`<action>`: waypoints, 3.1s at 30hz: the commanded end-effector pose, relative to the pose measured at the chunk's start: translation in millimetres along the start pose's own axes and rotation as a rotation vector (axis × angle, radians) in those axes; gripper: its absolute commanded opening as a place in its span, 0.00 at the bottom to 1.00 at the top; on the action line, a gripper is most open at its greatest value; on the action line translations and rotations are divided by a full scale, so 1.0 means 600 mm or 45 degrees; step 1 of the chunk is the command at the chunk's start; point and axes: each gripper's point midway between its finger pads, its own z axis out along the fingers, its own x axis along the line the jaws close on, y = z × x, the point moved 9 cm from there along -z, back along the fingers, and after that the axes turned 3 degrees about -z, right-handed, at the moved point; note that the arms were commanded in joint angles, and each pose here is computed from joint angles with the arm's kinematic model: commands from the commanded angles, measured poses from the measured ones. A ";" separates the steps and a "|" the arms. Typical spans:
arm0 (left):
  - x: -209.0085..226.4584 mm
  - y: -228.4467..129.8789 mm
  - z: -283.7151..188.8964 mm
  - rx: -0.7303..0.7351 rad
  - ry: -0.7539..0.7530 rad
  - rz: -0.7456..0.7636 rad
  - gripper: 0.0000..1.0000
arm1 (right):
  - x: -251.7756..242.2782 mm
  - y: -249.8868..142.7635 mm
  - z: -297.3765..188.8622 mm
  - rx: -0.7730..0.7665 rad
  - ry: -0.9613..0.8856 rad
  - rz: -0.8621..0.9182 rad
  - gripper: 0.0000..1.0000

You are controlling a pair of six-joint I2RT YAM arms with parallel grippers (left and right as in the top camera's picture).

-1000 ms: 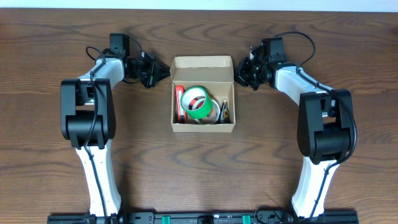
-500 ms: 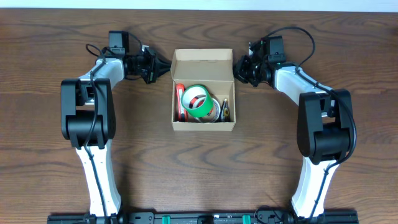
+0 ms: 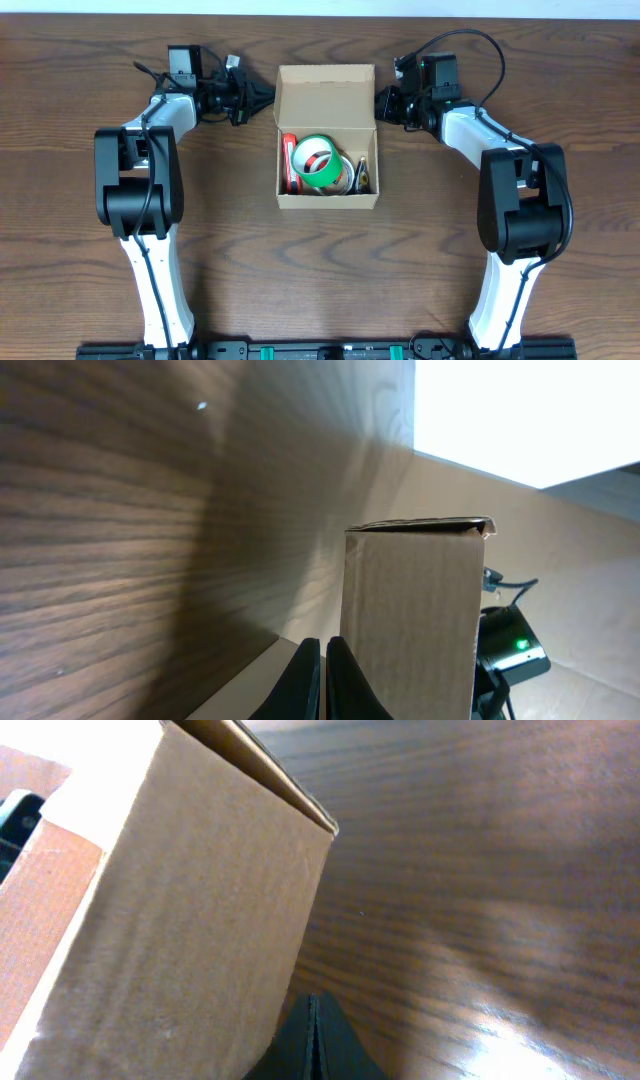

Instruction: Pack container

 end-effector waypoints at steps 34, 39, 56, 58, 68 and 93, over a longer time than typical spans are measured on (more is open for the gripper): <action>-0.047 -0.008 -0.020 0.255 -0.278 0.239 0.05 | 0.129 0.015 -0.065 -0.010 0.244 -0.448 0.01; -0.081 -0.006 -0.027 0.326 -0.329 0.290 0.05 | 0.140 0.013 -0.083 0.002 0.239 -0.485 0.01; -0.187 -0.054 -0.008 0.418 -0.320 0.323 0.05 | 0.178 0.008 -0.145 0.013 0.196 -0.517 0.01; -0.194 -0.066 0.002 0.443 -0.317 0.316 0.05 | 0.184 0.009 -0.155 0.005 0.191 -0.522 0.01; -0.231 -0.117 0.049 0.548 -0.320 0.366 0.05 | 0.223 0.005 -0.232 -0.056 0.066 -0.534 0.01; -0.321 -0.260 0.144 0.809 -0.348 0.506 0.05 | 0.279 -0.009 -0.276 -0.052 0.049 -0.414 0.01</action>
